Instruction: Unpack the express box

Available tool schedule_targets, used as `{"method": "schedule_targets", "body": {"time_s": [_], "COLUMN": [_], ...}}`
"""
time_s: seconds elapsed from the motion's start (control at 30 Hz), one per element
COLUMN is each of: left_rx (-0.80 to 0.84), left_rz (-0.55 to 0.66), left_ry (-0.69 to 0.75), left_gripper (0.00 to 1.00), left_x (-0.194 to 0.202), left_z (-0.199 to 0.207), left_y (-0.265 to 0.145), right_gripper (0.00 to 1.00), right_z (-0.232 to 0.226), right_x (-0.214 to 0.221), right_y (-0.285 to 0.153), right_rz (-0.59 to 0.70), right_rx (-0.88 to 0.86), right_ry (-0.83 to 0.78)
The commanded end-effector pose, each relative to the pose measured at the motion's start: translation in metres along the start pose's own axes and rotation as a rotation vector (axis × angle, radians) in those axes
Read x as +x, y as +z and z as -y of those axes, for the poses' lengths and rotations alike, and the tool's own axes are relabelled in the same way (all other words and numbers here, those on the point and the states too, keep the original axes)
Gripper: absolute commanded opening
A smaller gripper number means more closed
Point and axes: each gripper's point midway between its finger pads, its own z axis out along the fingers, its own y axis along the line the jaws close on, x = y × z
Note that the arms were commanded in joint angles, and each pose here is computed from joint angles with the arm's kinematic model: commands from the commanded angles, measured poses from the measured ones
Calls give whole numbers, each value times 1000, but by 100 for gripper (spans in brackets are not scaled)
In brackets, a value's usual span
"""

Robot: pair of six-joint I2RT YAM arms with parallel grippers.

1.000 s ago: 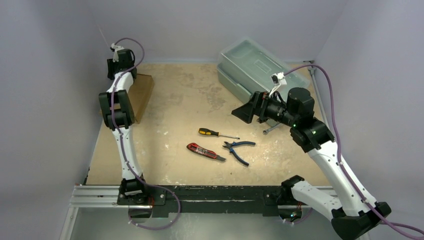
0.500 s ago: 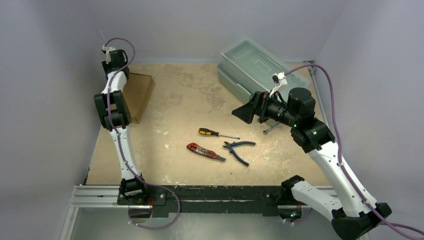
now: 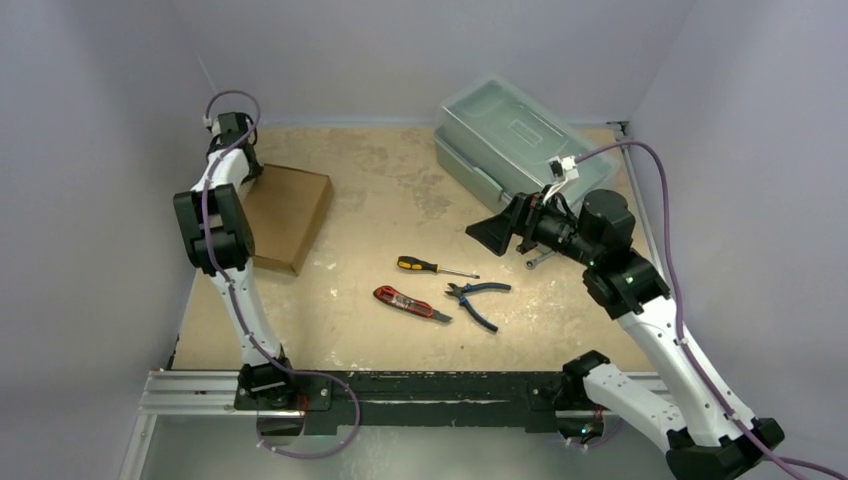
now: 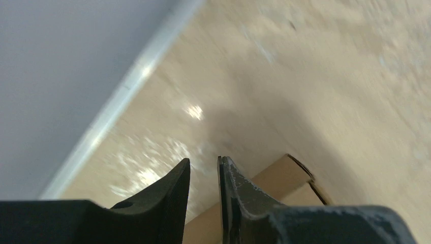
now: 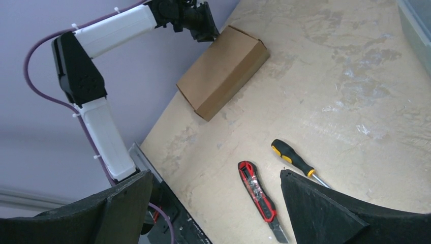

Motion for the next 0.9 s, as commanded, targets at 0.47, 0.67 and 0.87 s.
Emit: {"method": "schedule_targets", "body": {"time_s": [0.47,0.67,0.87], "left_rx": [653,561,576], "left_rz": [-271,-101,38], "left_ry": [-85,34,78], "left_gripper": [49,62,63], "left_x": [91,66,69], "left_z": [111,65,38], "left_y": [-152,-188,-218], "right_gripper": [99,99,99], "right_z": [-14,-54,-64], "right_x": [20,80,160], "right_y": [64,126,180], "right_rz": [-19,-120,-185], "right_rx": [-41,-34,53], "right_ry": [68,204,419]}}
